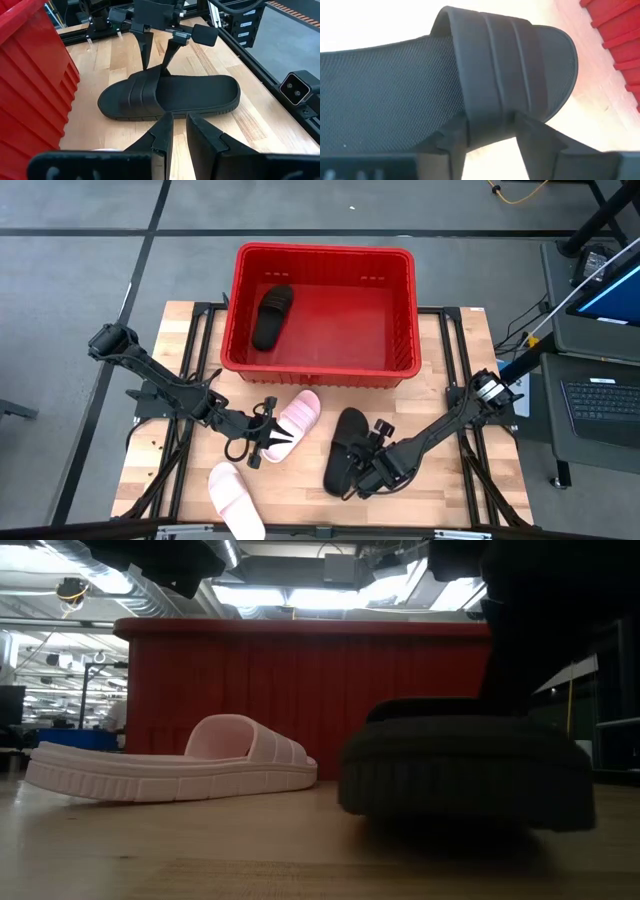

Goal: Pick and place slides into bin
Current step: Put the black slipper into the red bin

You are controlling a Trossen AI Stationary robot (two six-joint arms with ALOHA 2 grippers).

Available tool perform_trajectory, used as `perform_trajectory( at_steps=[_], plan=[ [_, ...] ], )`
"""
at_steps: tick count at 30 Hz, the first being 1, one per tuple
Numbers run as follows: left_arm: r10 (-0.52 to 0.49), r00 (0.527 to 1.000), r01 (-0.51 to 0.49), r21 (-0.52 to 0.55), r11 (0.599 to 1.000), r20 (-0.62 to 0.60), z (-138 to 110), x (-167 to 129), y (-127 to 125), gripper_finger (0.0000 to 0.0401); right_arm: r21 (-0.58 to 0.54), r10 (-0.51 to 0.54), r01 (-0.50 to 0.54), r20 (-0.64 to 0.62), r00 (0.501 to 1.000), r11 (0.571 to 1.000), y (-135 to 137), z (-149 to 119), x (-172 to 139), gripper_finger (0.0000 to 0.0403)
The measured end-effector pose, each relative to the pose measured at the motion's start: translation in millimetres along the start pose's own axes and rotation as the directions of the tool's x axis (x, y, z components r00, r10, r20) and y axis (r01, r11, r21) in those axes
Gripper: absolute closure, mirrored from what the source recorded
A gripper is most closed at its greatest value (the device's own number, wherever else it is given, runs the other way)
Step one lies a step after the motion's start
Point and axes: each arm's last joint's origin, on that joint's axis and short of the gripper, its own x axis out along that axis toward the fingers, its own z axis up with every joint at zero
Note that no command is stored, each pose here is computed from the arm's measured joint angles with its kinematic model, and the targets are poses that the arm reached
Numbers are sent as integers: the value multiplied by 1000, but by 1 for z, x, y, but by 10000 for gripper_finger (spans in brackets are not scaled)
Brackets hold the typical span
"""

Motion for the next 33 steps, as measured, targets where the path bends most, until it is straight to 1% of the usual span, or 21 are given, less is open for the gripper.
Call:
perform_trajectory(
  at_steps=[9,11,12,17,20,26,28,31,33],
  plan=[
    [0,1000,0,0,1000,0,0,0,0,356,-1,8,-8,5,1000,1000,1,1,-1,361],
    [-3,1000,3,-15,1000,-1,0,0,0,356,-6,8,-8,5,1000,1000,1,1,-1,384],
    [-14,1000,14,-32,999,-3,0,0,0,356,-6,9,-9,4,1000,1000,1,1,-1,389],
    [-62,998,61,-52,997,-17,-1,0,-2,355,-12,19,-19,4,1000,1000,2,3,-3,390],
    [-62,998,61,-53,997,-17,-1,0,-2,354,-8,40,-39,16,999,999,5,8,-8,391],
    [-63,998,62,-56,996,-12,-1,0,-2,358,-36,72,-71,32,997,997,9,17,-18,391],
    [-64,998,65,-67,996,10,1,0,-2,358,-37,75,-74,34,997,997,10,19,-22,391],
    [-66,994,77,-131,988,85,9,0,-2,355,-41,68,-66,31,997,997,9,20,-24,391],
    [-64,990,84,-156,984,125,14,-1,-2,351,-47,58,-57,28,998,997,8,20,-25,391]
  ],
)
